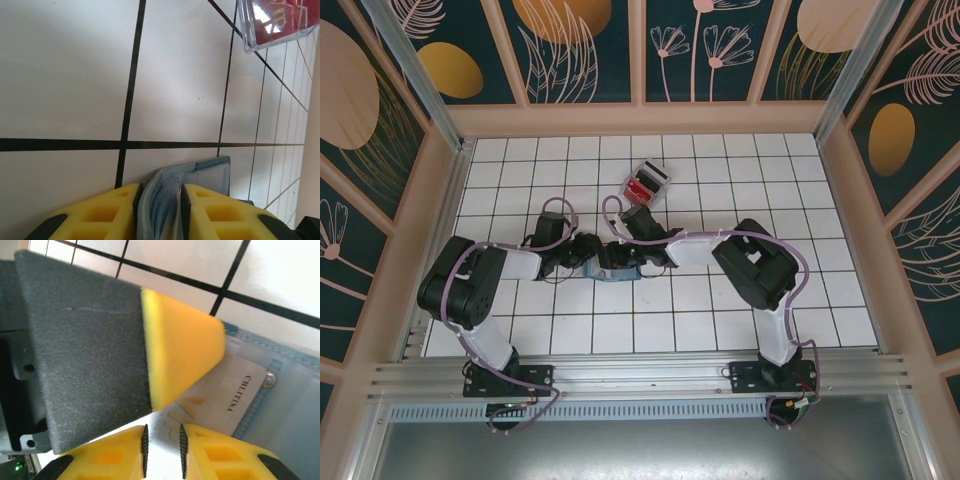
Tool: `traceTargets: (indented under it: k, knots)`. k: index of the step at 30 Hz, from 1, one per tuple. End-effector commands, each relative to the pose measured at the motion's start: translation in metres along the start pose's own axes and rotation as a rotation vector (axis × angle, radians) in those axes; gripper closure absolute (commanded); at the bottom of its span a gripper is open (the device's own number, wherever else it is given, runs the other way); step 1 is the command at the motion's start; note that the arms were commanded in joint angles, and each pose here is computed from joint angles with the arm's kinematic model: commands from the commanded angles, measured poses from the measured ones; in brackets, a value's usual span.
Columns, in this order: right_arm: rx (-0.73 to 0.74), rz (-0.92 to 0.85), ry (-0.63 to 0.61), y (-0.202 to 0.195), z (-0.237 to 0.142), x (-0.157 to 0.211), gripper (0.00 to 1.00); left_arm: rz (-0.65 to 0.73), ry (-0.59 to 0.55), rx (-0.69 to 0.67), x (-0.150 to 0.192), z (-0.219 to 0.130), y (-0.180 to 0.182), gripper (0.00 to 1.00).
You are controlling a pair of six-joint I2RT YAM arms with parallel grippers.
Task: Put the credit cards into the card holder
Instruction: Insert the card into the card holder, then rotate the card holder at the center of the table.
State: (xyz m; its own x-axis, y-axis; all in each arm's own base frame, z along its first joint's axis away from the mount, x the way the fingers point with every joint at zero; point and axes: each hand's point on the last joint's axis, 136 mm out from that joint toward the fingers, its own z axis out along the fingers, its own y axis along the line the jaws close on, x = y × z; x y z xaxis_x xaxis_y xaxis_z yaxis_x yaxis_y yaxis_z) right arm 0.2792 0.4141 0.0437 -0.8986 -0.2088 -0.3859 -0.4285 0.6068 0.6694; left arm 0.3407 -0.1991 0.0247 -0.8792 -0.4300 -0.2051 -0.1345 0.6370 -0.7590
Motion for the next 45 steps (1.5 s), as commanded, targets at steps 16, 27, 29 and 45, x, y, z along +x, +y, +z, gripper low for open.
traceTargets:
  k: [16,27,29,45]
  knots:
    - [0.075,0.024,0.114,-0.012,-0.060,0.070,0.73,0.035,-0.105,-0.194,-0.026,-0.032,0.014,0.36]
    - [0.159,0.030,0.116,-0.030,-0.042,0.066,0.73,0.201,-0.031,-0.249,-0.064,-0.029,-0.003,0.57]
    - [0.192,0.032,0.096,-0.037,-0.041,0.060,0.73,0.216,0.001,-0.228,-0.058,-0.024,-0.007,0.60]
    - [0.135,0.001,-0.047,-0.048,0.001,-0.040,0.73,0.096,0.152,-0.322,0.038,-0.045,0.046,0.81]
